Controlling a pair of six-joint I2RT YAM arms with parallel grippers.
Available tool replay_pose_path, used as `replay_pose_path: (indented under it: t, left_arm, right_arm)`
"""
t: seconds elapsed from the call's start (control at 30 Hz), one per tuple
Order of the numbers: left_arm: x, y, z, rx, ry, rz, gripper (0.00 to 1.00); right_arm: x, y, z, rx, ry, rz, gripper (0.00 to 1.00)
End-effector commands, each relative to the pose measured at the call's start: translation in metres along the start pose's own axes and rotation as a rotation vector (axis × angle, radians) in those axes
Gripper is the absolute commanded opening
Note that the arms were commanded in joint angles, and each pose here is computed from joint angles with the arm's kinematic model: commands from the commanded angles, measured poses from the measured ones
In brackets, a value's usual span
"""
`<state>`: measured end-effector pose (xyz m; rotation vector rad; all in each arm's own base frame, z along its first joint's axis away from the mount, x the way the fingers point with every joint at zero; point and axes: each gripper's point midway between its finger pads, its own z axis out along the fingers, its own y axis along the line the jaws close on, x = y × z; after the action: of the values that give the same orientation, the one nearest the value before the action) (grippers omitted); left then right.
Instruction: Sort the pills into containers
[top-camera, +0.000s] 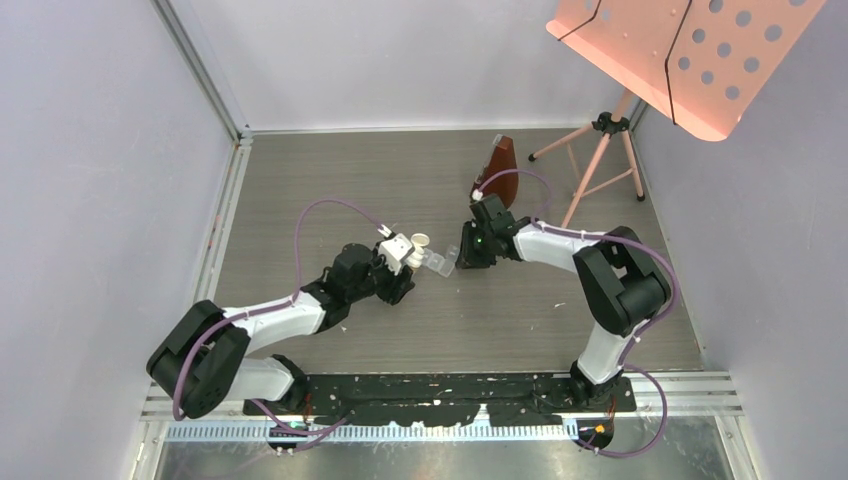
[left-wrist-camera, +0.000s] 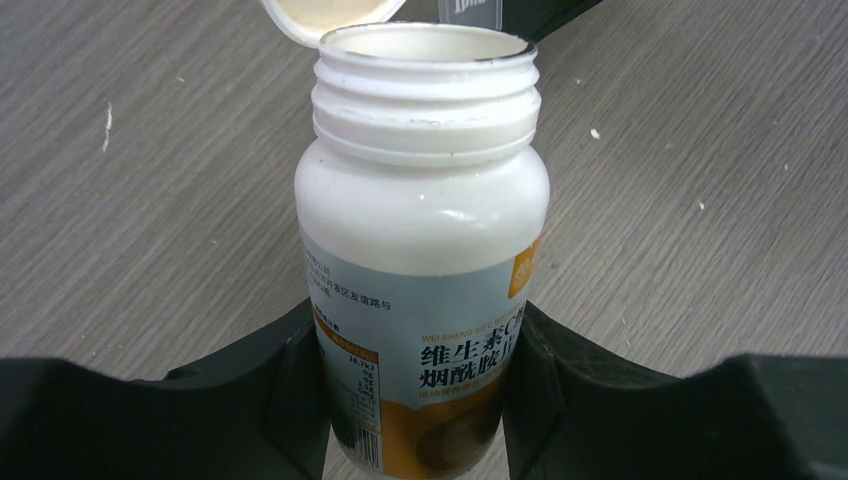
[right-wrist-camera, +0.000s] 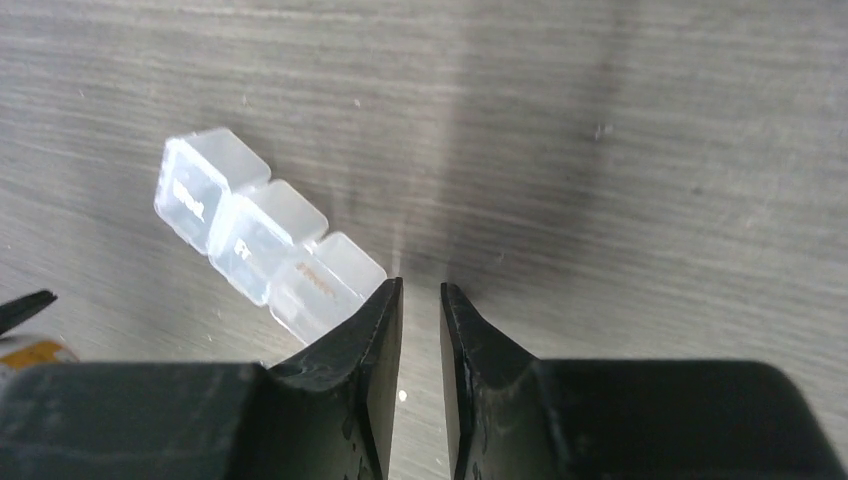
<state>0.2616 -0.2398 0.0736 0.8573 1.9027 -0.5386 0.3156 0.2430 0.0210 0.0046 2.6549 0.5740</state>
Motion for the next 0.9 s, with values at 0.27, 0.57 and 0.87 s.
replay_pose_path:
  t: [0.27, 0.57, 0.87]
  left_arm:
    - [-0.024, -0.003, -0.002, 0.018, -0.096, 0.045, 0.00]
    - [-0.041, -0.015, -0.007, 0.089, -0.138, 0.082, 0.00]
    - [-0.068, -0.036, -0.024, 0.201, -0.203, 0.115, 0.00]
  right_arm:
    - [-0.026, -0.007, -0.064, 0.044, -0.080, -0.047, 0.39]
    - [-0.037, 0.108, -0.149, -0.591, -0.202, -0.418, 0.81]
    - [-0.040, 0.146, -0.173, -0.731, -0.241, -0.630, 0.83]
